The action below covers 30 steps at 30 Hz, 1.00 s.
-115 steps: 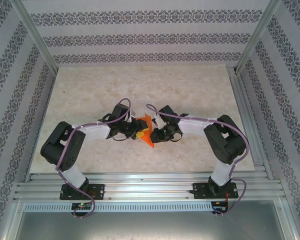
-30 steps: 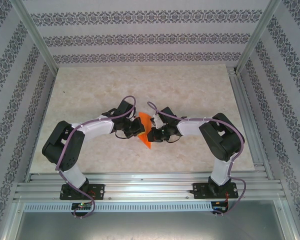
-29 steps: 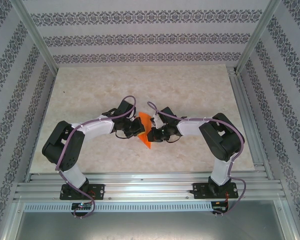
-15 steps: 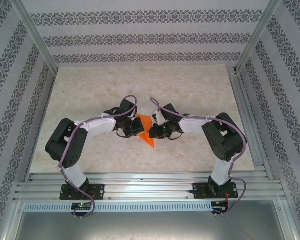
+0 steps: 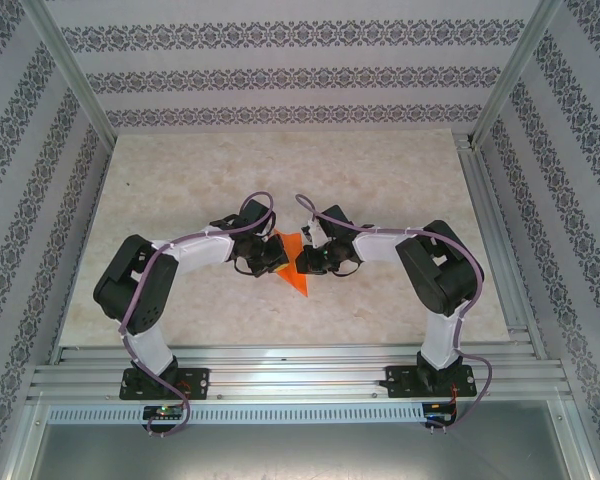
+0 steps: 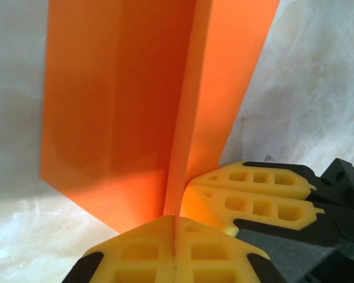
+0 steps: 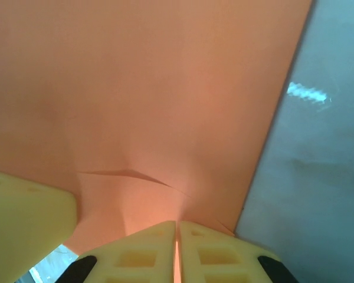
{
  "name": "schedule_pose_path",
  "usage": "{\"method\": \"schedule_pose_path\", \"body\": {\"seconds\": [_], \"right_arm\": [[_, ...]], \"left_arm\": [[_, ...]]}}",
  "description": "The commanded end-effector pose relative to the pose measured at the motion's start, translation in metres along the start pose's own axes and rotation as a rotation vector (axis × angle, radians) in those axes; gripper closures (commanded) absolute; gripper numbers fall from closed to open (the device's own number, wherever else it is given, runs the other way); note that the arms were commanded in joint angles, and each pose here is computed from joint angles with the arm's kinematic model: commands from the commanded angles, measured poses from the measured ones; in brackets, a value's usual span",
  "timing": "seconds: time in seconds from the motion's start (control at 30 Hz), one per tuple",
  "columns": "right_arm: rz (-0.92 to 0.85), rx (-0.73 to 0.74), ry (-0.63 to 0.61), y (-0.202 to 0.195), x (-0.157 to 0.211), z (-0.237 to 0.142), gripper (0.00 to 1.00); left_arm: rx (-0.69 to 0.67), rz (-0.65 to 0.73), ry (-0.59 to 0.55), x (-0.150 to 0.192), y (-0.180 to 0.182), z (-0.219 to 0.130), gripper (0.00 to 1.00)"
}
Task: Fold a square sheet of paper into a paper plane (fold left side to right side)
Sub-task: Fourth fold the wing at the center of the table.
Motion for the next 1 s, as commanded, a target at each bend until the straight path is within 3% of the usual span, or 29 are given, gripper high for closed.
{"method": "schedule_pose_path", "body": {"seconds": [0.0,0.2,0.53,0.87,0.97], "right_arm": [[-0.008,0.016,0.010,-0.010,0.002,0.008,0.89],[-0.021,0.016,0.016,-0.009,0.000,0.006,0.87],[-0.014,-0.002,-0.001,-0.008,0.004,0.003,0.87],[-0.053,0.013,-0.081,0.005,-0.009,-0.033,0.82],[-0.061,0.012,-0.073,0.010,-0.004,-0.042,0.86]], "left_arm": [[0.015,-0.039,0.014,0.001,-0.009,0.003,1.00],[0.007,-0.139,0.013,0.000,-0.007,0.005,1.00],[-0.005,-0.177,-0.033,-0.009,-0.015,0.002,1.00],[-0.031,-0.171,-0.024,-0.012,-0.013,0.010,1.00],[-0.030,-0.173,-0.022,-0.012,-0.013,0.009,1.00]]}}
Point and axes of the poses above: each hand's point on the last joint's axis, 136 mm out from that joint toward the fingers, its own z axis out along the fingers, its own y axis along the line the jaws close on, x = y × z, the point moved 7 cm from there along -z, back along the fingers, and after that the axes turned 9 degrees about -z, right-handed, at the moved point
